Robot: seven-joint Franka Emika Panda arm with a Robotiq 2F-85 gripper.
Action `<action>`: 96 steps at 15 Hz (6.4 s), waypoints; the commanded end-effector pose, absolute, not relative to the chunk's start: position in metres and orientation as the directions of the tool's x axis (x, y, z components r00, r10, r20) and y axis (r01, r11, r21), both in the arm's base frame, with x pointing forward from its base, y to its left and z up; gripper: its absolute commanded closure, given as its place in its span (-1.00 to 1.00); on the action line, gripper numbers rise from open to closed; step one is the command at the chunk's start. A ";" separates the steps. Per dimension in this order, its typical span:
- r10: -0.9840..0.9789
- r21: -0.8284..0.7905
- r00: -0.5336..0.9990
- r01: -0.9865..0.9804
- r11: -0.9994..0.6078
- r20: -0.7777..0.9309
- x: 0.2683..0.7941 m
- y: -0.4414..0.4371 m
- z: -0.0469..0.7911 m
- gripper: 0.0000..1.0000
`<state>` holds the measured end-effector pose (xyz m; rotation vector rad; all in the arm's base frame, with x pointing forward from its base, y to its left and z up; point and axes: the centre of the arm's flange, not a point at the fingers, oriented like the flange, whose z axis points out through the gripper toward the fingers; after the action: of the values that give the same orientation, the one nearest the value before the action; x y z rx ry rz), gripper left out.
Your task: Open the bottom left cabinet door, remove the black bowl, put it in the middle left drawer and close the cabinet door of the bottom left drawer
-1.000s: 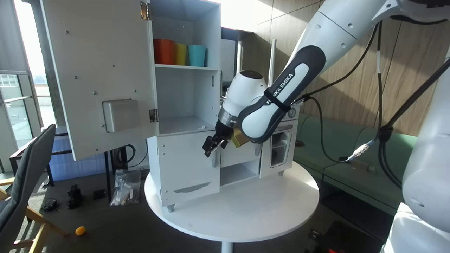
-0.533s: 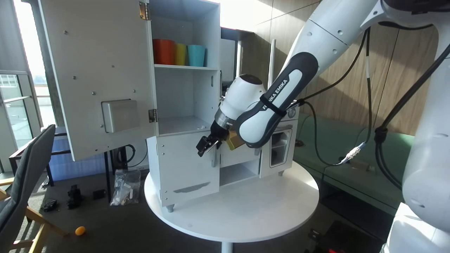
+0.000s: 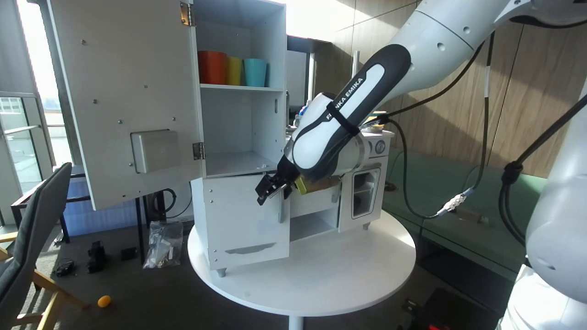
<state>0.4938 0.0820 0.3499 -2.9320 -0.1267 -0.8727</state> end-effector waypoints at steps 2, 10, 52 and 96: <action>0.106 -0.107 0.888 0.171 -0.979 0.448 0.456 0.101 0.418 -1.00; 0.317 0.152 0.939 0.297 -0.943 0.131 0.402 0.101 0.498 -1.00; -0.279 0.100 0.938 -0.304 -0.947 0.207 0.419 -0.001 0.332 -1.00; -0.946 -0.357 0.247 -0.881 -0.310 0.211 0.596 0.157 0.191 -1.00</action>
<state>0.5822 0.1570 0.1895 -2.4106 1.6992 -0.5656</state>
